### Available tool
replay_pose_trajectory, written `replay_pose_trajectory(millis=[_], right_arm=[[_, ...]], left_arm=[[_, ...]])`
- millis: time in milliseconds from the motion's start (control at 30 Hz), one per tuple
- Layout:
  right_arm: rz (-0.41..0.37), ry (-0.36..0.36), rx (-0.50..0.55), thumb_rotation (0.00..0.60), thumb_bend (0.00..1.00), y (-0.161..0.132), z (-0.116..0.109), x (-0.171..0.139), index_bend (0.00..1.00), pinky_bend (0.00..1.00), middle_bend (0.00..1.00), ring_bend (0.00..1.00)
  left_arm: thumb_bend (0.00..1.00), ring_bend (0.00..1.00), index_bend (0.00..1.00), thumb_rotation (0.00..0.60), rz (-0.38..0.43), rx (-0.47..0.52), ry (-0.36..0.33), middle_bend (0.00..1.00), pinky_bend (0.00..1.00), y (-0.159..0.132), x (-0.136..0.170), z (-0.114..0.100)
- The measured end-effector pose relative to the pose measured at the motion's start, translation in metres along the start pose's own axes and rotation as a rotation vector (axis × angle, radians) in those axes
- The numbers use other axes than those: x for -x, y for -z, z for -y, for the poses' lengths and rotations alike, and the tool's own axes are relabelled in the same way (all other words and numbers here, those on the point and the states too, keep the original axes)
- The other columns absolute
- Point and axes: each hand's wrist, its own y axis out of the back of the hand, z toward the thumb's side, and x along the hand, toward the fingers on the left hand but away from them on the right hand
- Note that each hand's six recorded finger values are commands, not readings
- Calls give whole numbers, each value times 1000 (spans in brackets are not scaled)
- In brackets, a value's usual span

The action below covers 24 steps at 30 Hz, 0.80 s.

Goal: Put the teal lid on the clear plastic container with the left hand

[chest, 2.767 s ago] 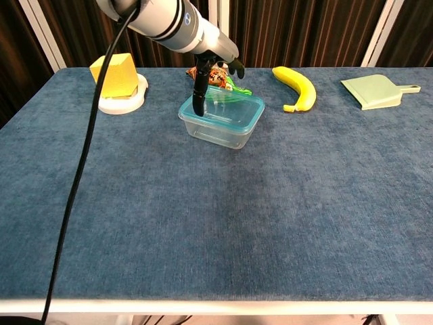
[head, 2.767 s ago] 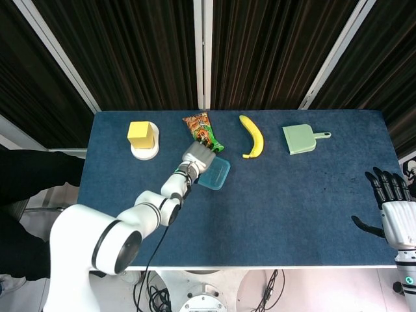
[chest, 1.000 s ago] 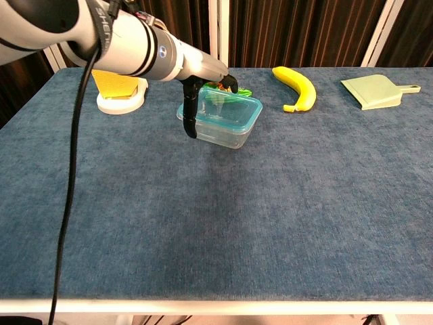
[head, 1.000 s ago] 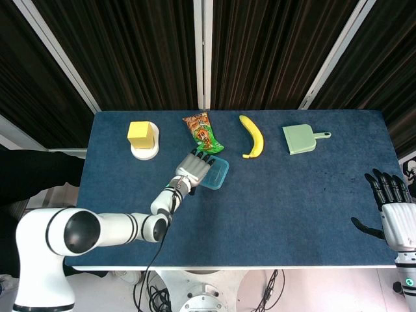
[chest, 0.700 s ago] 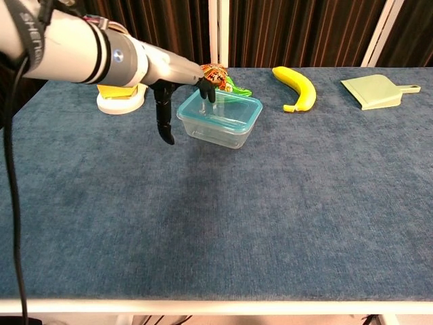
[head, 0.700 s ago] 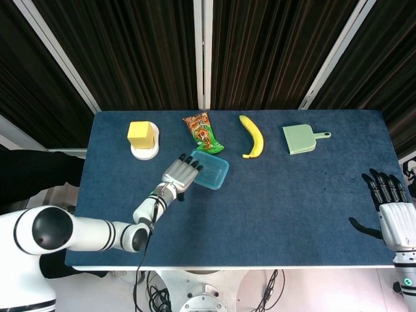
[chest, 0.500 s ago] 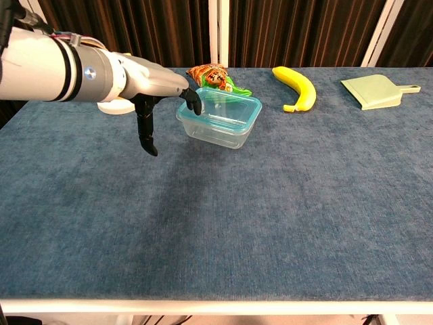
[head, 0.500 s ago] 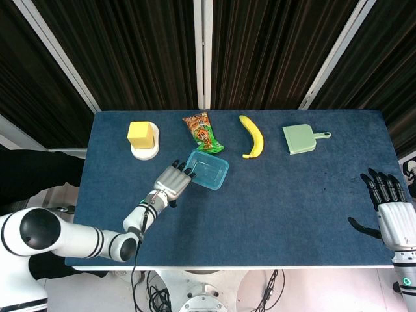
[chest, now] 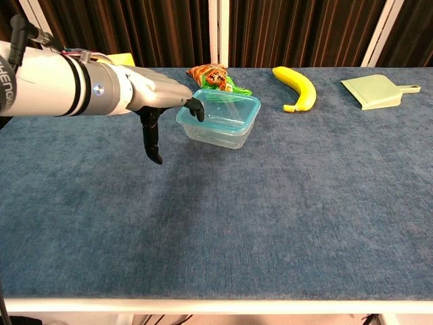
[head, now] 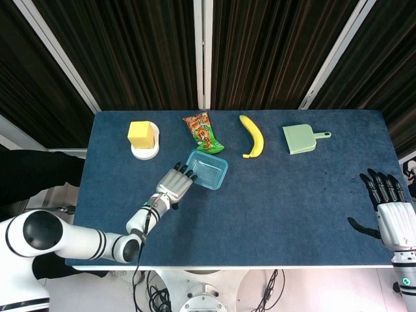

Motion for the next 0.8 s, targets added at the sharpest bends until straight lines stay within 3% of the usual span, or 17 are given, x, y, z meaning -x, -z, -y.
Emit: replay_pose_trajectory(millis=[200, 533, 800], right_arm=[[6, 1, 1, 600, 77, 3, 0, -1, 0, 0, 0, 0], [3, 1, 2, 600, 77, 2, 0, -1, 0, 0, 0, 0], [8, -1, -1, 600, 77, 3, 0, -2, 0, 0, 0, 0]], left_arm=[[0, 0, 172, 600, -3, 22, 9, 115, 49, -1, -2, 3], [0, 0, 172, 600, 38, 25, -98, 114, 49, -16, 4, -26], [0, 0, 171, 600, 83, -12, -111, 112, 49, -41, 0, -31]])
